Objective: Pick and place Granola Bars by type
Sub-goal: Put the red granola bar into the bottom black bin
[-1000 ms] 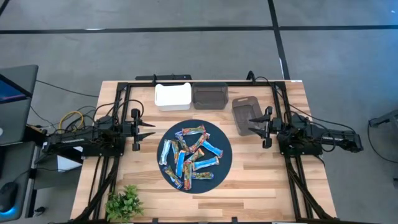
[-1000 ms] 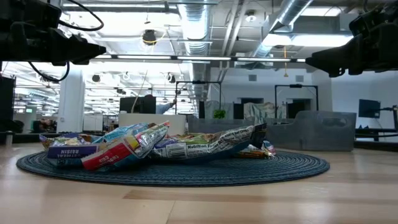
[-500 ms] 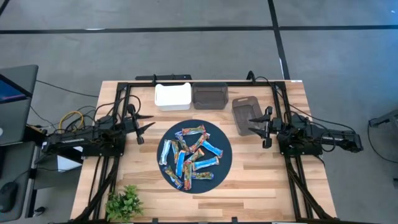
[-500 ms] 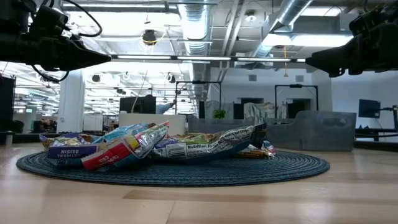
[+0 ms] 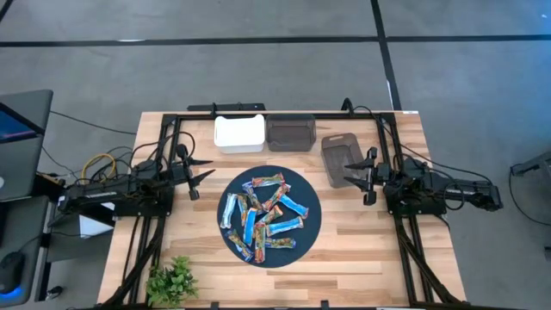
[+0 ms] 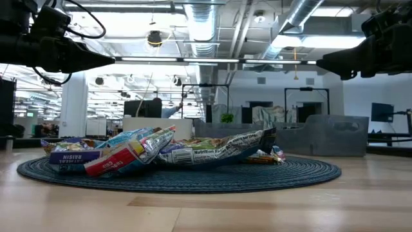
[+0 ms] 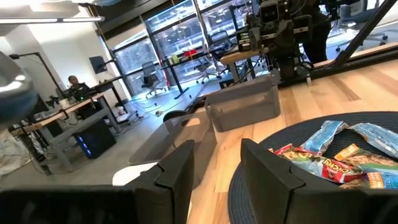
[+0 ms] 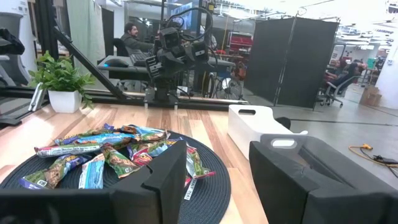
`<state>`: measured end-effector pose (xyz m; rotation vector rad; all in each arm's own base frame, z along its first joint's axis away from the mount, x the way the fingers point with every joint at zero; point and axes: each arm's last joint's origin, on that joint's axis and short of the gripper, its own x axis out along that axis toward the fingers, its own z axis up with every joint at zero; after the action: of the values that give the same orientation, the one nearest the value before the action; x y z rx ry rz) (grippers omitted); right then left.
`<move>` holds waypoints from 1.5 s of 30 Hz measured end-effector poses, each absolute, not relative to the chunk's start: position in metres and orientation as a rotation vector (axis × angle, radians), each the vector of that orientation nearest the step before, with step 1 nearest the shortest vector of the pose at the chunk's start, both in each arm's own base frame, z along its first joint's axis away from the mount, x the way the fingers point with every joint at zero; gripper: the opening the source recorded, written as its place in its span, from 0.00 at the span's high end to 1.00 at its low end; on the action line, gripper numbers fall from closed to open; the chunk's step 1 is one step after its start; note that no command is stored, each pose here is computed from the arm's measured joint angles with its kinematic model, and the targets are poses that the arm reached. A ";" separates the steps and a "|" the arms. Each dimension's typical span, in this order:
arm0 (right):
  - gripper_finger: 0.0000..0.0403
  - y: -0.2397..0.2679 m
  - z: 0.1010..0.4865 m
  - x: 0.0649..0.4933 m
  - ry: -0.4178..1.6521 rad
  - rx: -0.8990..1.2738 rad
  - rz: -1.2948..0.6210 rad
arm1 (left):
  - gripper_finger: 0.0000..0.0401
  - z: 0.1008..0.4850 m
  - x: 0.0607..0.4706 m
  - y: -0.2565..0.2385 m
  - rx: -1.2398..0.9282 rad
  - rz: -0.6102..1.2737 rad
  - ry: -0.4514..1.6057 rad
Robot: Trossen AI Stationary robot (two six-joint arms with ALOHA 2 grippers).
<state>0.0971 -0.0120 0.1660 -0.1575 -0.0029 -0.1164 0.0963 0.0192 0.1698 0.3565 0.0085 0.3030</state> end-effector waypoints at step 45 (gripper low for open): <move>0.58 -0.012 0.166 0.097 -0.026 0.199 -0.099 | 0.69 0.170 0.096 0.019 0.344 0.286 0.005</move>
<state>0.0971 -0.0116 0.1663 0.1992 -0.0258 -0.0994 0.0964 0.0187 0.1698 0.3440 0.0045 0.2864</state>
